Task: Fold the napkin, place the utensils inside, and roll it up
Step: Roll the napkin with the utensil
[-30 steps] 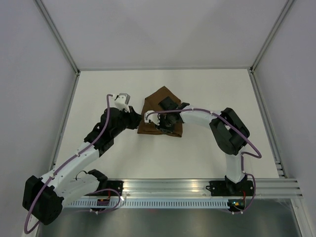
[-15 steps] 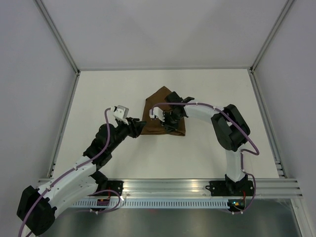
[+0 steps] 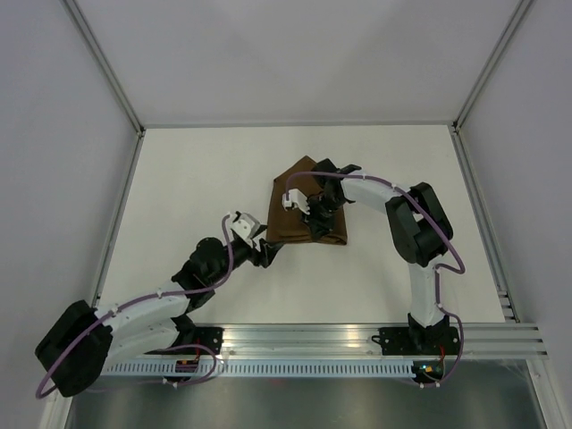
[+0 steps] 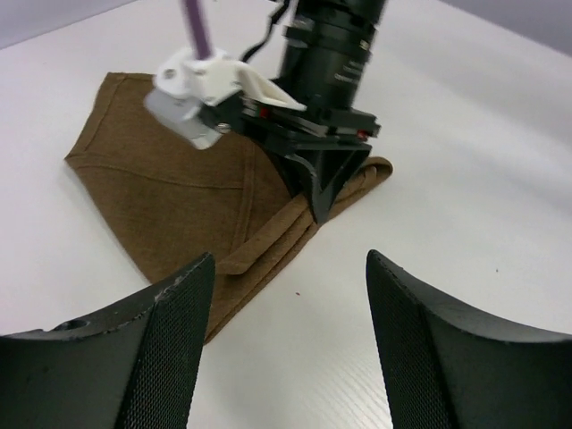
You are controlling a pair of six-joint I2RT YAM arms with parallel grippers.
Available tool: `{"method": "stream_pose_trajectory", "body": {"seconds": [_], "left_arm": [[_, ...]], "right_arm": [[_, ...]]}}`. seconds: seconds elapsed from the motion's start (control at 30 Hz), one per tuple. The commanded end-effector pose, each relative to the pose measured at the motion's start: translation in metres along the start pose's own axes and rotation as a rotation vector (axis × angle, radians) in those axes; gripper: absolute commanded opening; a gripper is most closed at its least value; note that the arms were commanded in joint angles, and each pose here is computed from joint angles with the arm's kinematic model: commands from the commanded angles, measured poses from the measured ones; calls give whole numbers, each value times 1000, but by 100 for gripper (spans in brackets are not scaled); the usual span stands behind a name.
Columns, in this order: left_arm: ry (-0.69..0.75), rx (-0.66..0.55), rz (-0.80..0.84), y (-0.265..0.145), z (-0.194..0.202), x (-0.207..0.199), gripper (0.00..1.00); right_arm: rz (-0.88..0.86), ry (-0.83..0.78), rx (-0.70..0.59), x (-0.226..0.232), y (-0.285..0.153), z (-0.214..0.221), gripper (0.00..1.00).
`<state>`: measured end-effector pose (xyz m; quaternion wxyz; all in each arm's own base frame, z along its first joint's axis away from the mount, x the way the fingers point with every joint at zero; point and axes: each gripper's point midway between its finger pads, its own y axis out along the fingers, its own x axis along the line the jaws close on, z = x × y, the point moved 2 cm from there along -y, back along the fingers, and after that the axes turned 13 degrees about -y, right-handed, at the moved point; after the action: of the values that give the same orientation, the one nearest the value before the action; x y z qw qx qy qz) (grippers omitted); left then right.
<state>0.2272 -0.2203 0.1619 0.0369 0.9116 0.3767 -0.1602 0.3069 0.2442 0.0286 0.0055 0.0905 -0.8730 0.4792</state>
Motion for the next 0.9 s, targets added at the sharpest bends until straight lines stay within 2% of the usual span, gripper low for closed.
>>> {"method": "stream_pose_trajectory", "body": {"seconds": [0.0, 0.07, 0.27, 0.3, 0.47, 0.57, 0.87], "left_arm": [[250, -81, 103, 19, -10, -20, 74], [321, -91, 109, 28, -11, -24, 76], [526, -6, 141, 57, 4, -25, 80], [549, 47, 147, 62, 17, -25, 80], [719, 93, 147, 86, 22, -28, 82], [804, 161, 155, 95, 40, -27, 83], [934, 276, 222, 107, 66, -25, 86]], "right_arm": [[-231, 137, 260, 48, 20, 82, 7], [-247, 146, 260, 48, 19, 85, 6], [-278, 167, 262, 47, 18, 95, 6], [-283, 166, 264, 48, 18, 96, 6], [-298, 172, 270, 47, 19, 102, 6], [-306, 174, 267, 47, 18, 103, 6], [-315, 185, 265, 46, 19, 104, 6]]}}
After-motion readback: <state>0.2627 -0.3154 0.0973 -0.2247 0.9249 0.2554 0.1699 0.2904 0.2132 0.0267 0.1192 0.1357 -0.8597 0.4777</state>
